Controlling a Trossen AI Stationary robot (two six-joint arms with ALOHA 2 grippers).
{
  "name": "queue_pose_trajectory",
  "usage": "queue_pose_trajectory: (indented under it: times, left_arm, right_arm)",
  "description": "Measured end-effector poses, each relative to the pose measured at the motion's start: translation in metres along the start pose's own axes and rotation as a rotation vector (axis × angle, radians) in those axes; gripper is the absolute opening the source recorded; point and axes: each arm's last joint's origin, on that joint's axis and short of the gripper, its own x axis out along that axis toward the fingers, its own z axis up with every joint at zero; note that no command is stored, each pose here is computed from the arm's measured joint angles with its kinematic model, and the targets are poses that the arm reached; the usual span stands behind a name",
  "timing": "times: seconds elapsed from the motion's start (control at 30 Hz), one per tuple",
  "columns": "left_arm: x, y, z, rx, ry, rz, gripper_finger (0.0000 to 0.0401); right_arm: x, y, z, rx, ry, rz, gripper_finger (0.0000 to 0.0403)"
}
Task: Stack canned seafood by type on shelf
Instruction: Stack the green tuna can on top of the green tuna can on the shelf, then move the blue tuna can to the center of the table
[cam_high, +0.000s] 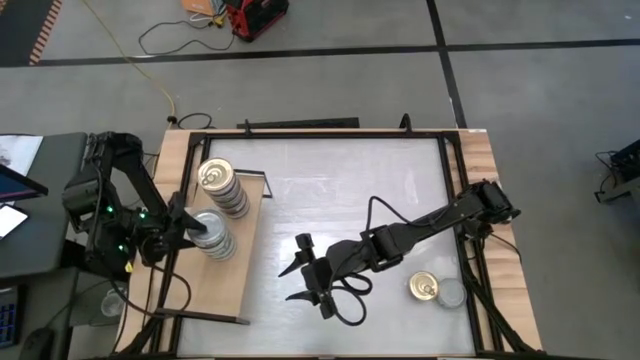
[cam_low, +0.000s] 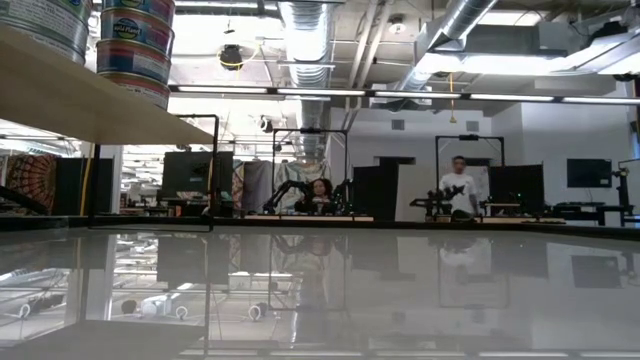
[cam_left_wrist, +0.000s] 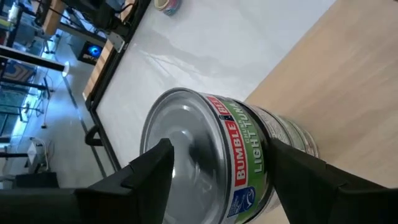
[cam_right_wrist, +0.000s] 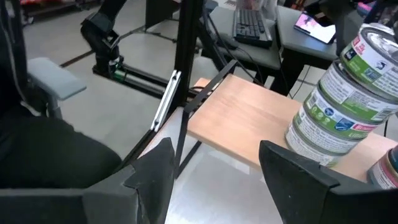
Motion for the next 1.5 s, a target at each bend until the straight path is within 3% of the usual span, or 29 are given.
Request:
queue_pose_trajectory:
  times: [0.47, 0.6, 0.77, 0.97, 1.17, 1.33, 1.5]
  left_arm:
    - [-0.015, 0.013, 0.013, -0.102, -0.114, -0.042, 0.0241]
    - [-0.023, 0.021, 0.025, -0.217, -0.23, -0.008, 0.024]
    - [-0.031, 0.03, 0.045, -0.374, -0.406, 0.053, 0.024]
    - [-0.03, 0.029, 0.063, -0.581, -0.527, 0.065, 0.024]
    - [-0.01, 0.009, 0.087, -0.575, -0.549, 0.15, 0.024]
    - [0.009, 0.003, 0.109, -0.635, -0.533, 0.242, 0.024]
    - [0.033, 0.0, 0.119, -0.717, -0.454, 0.355, 0.024]
  right_arm:
    - [0.001, -0.001, -0.001, 0.02, 0.001, -0.001, 0.0265]
    - [-0.001, 0.0, -0.007, 0.023, 0.072, 0.008, 0.0265]
    - [-0.005, -0.004, -0.021, 0.13, 0.236, 0.006, 0.0265]
    - [-0.01, -0.006, -0.045, 0.164, 0.36, -0.118, 0.0265]
    - [-0.048, 0.005, -0.069, 0.221, 0.382, -0.211, 0.026]
    - [-0.097, 0.011, -0.083, 0.348, 0.376, -0.231, 0.0249]
    - [-0.144, 0.016, -0.1, 0.541, 0.6, -0.31, 0.0245]
